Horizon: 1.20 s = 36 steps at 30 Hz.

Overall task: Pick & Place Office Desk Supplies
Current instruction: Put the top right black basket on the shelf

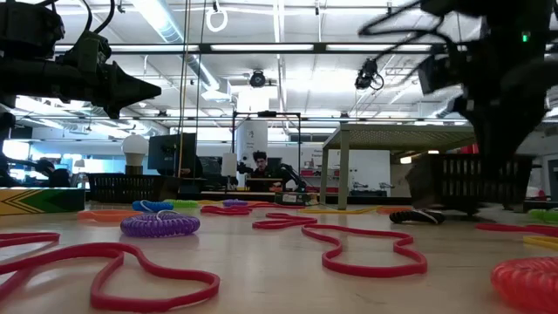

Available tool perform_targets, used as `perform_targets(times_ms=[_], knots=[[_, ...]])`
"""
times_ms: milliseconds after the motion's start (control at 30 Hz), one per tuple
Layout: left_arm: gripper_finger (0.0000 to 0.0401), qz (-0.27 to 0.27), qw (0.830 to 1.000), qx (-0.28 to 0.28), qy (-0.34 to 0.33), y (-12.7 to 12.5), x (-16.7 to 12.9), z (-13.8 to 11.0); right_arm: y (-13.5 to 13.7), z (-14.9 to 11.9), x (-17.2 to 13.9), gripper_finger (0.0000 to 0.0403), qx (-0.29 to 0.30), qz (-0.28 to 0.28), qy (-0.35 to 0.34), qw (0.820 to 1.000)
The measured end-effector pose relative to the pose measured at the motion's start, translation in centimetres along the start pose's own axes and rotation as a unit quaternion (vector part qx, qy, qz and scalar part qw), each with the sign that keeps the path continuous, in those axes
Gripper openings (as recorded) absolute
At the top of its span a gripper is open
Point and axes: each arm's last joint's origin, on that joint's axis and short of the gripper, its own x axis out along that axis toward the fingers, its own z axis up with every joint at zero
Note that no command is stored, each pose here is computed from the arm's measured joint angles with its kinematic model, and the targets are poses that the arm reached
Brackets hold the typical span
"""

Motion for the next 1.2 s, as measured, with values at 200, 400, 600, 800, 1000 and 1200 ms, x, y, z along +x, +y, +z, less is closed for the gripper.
perform_targets(times_ms=[200, 400, 600, 800, 1000, 1200], knots=[[0.0007, 0.000, 1.000, 0.000, 0.000, 0.0, 0.0, 0.0, 1.5, 1.1, -5.1, 0.0010, -0.040, 0.014, -0.022, 0.999], [0.0007, 0.000, 1.000, 0.000, 0.000, 0.0, 0.0, 0.0, 1.6, 2.3, -10.3, 0.0018, -0.077, -0.003, -0.085, 0.993], [0.0007, 0.000, 1.000, 0.000, 0.000, 0.0, 0.0, 0.0, 0.1, 2.4, -14.9, 0.0010, -0.105, -0.062, -0.107, 0.987], [0.0007, 0.000, 1.000, 0.000, 0.000, 0.0, 0.0, 0.0, -3.0, 2.4, -18.0, 0.0012, -0.134, -0.111, -0.129, 0.976], [0.0007, 0.000, 1.000, 0.000, -0.001, 0.0, 0.0, 0.0, -9.0, 1.9, -18.5, 0.0011, -0.126, -0.146, -0.108, 0.975], [0.0007, 0.000, 1.000, 0.000, -0.001, 0.0, 0.0, 0.0, -14.0, 0.1, -17.9, 0.0010, -0.140, -0.163, -0.066, 0.975]])
